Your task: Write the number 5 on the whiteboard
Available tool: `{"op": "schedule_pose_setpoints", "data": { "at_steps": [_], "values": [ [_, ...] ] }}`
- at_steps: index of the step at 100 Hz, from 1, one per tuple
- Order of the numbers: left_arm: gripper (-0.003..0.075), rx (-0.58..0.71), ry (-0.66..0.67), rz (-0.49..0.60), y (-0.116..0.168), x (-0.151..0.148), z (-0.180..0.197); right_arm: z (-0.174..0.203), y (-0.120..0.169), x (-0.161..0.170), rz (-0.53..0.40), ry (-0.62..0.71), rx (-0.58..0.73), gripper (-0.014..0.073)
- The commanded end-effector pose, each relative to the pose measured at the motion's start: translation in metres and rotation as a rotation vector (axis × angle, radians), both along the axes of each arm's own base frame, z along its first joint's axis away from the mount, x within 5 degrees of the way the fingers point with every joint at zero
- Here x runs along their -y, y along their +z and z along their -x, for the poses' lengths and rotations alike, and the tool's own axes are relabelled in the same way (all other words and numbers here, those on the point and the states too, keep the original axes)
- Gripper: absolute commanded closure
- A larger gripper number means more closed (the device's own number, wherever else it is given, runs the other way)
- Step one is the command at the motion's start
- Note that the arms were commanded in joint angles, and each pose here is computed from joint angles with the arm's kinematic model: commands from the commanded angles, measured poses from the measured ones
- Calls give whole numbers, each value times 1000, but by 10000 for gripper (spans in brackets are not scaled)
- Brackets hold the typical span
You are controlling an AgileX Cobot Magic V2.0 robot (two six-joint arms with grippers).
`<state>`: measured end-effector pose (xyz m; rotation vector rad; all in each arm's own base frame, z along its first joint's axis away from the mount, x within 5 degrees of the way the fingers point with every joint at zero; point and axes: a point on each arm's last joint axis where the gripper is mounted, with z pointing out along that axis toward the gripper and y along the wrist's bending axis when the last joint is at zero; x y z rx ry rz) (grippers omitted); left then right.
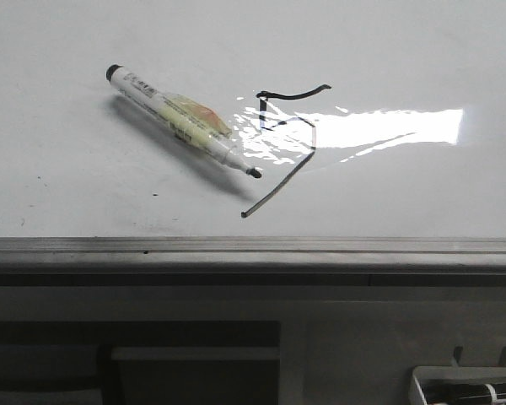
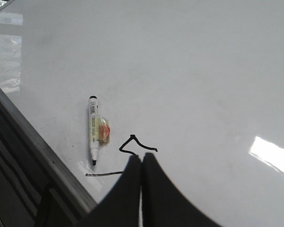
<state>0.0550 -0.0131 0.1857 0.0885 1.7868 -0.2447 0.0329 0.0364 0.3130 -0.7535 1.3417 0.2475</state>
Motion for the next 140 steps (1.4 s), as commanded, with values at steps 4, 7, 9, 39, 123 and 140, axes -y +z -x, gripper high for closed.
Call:
{"op": "schedule_pose_setpoints", "data": {
  "at_steps": [4, 7, 9, 39, 123, 140],
  "values": [
    [741, 31, 11, 37, -1, 0, -2, -1, 12, 3, -56, -38, 54, 656],
    [741, 31, 11, 37, -1, 0, -2, -1, 12, 3, -56, -38, 54, 656],
    [741, 31, 11, 37, -1, 0, -2, -1, 12, 3, -56, -38, 54, 656],
    [741, 31, 11, 37, -1, 0, -2, -1, 12, 3, -56, -38, 54, 656],
    [741, 31, 11, 37, -1, 0, -2, -29, -124, 36, -209, -664, -300, 656],
    [741, 31, 11, 37, -1, 0, -2, -21, -140, 39, -183, -702, -368, 656]
  ]
}}
